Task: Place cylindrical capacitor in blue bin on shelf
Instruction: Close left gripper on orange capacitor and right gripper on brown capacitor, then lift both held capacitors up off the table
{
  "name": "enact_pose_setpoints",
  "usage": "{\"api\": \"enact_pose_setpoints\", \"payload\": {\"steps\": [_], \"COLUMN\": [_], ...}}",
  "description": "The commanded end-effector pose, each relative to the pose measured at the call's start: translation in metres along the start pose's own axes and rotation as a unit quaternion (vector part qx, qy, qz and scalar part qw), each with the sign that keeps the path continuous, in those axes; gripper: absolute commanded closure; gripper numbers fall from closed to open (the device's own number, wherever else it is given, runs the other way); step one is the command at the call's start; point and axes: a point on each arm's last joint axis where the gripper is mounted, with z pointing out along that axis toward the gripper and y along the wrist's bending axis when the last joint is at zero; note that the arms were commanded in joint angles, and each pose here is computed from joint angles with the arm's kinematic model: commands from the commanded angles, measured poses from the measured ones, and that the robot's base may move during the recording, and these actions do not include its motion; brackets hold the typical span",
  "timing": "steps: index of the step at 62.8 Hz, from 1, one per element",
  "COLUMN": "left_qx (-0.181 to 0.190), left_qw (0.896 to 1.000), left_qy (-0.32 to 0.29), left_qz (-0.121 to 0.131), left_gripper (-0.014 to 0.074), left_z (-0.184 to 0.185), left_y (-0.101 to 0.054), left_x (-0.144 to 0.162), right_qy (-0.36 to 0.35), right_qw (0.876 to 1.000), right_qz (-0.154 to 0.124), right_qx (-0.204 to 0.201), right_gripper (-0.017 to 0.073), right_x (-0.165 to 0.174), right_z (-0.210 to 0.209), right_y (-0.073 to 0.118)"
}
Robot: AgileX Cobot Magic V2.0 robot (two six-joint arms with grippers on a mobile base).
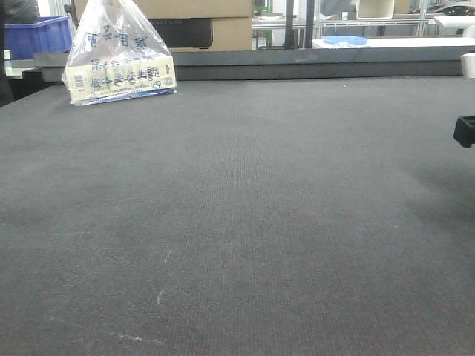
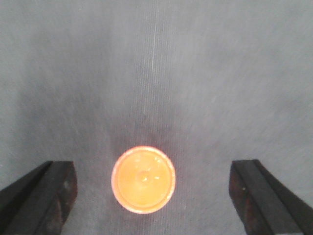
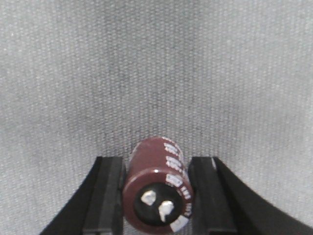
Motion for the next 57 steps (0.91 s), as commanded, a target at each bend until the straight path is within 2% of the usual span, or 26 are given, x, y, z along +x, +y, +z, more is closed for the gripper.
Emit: {"api": "enact_pose_setpoints", "payload": {"steps": [1, 14, 29, 39, 50, 57], "left_qx": [-0.006, -0.009, -0.015, -0.014, -0.014, -0.012], "left_qw": [0.999, 0.995, 0.991, 0.991, 0.991, 0.993], "left_qy": [0.036, 0.096, 0.129, 0.13, 0.134, 0.118], "left_qz": [-0.002, 0.001, 0.008, 0.009, 0.009, 0.009], "left_gripper": [0.0056, 0.0056, 0.0057, 0.0062, 0.0146, 0.0284], "left_z": [0.014, 0.041, 0.062, 0.072, 0.075, 0.077], "left_y": [0.0, -0.001, -0.002, -0.003, -0.003, -0.003], "left_x": [0.0, 0.003, 0.005, 0.004, 0.004, 0.001], "right_qy": [-0.009, -0.009, -0.009, -0.009, -0.009, -0.009], "right_qw": [1.0, 1.0, 1.0, 1.0, 1.0, 1.0], "right_qz": [-0.005, -0.005, -0.005, -0.005, -0.005, -0.005], "right_qx": [0.004, 0.004, 0.004, 0.004, 0.004, 0.004], "right_gripper": [0.0721, 0.0721, 0.0721, 0.0721, 0.0721, 0.0721], "right_x": [-0.003, -0.003, -0.003, -0.003, -0.003, -0.003], "right_z": [-0.002, -0.002, -0.002, -0.002, -0.002, -0.002], "right_y": [0.0, 0.0, 0.0, 0.0, 0.0, 0.0]}}
